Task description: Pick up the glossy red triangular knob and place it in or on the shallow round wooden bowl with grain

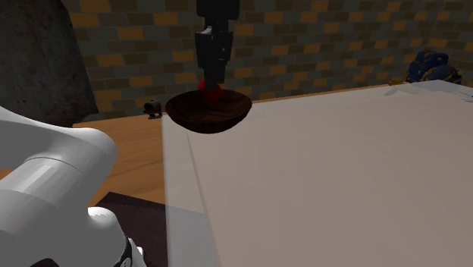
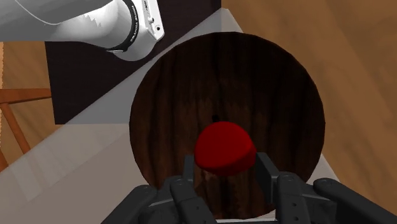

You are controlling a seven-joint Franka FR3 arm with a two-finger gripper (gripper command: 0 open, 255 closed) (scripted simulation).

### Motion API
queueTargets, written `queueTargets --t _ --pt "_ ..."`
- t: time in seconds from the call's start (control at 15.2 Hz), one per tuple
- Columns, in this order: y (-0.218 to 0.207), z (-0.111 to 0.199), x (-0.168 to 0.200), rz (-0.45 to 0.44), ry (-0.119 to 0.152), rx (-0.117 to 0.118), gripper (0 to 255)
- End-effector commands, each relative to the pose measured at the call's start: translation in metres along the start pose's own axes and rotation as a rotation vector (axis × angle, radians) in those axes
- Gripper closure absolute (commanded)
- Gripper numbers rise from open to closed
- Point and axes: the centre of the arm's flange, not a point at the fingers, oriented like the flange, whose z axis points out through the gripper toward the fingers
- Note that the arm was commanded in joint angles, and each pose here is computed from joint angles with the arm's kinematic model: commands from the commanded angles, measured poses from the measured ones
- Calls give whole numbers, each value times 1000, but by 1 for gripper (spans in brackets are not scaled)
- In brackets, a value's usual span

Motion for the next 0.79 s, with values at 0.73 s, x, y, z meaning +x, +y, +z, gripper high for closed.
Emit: queueTargets --t 0.73 --pt "-1 30 2 0 0 0 255"
